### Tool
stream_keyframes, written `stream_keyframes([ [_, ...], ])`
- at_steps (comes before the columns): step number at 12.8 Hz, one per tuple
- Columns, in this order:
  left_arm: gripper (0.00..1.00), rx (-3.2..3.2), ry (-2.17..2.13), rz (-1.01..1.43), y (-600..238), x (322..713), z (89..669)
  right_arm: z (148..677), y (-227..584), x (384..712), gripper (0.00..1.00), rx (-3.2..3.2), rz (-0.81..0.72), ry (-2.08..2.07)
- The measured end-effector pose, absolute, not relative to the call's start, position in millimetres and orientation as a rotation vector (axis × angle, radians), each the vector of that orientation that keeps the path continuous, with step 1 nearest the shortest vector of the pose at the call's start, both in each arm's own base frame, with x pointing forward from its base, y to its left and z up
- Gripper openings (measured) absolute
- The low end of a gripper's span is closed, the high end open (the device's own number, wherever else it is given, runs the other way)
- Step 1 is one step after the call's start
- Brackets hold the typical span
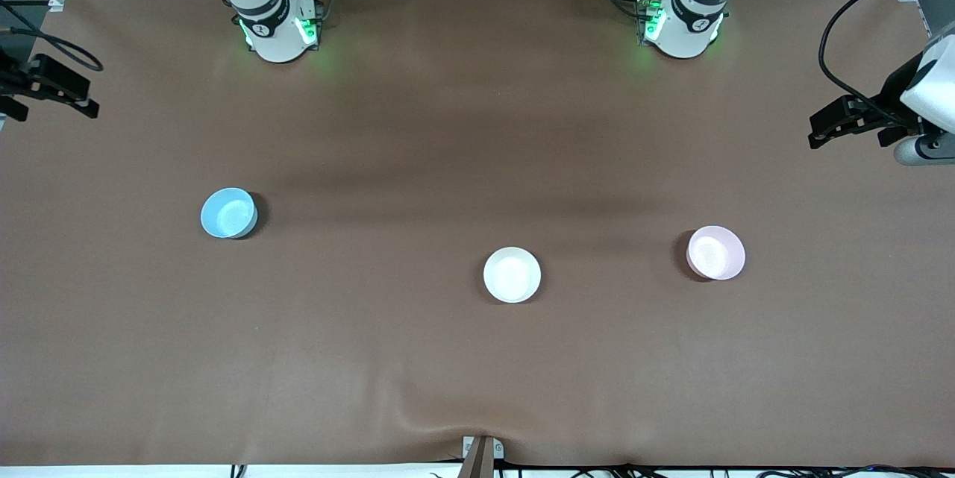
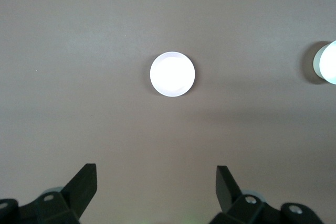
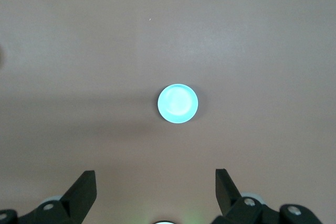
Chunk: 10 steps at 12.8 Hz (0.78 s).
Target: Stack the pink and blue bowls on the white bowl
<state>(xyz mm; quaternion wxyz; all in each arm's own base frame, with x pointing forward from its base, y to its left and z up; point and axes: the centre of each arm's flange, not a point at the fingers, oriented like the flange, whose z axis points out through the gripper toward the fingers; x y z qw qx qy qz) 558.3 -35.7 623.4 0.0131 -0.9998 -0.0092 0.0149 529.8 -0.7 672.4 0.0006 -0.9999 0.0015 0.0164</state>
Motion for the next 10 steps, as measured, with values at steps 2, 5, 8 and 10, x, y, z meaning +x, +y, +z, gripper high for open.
stream_keyframes([
  [2, 1.00, -3.115, -0.032, 0.049, -35, 559, 622, 674, 25, 528, 1.00, -3.187, 0.053, 0.033],
  [5, 1.00, -3.115, -0.049, 0.048, -28, 559, 623, 674, 28, 528, 1.00, -3.201, 0.053, 0.049],
  [8, 1.00, -3.116, -0.082, 0.062, -16, 562, 618, 673, 27, 529, 1.00, -3.202, 0.055, 0.052],
  [10, 1.00, -3.118, -0.109, 0.078, -5, 565, 612, 673, 27, 529, 1.00, -3.202, 0.057, 0.052],
])
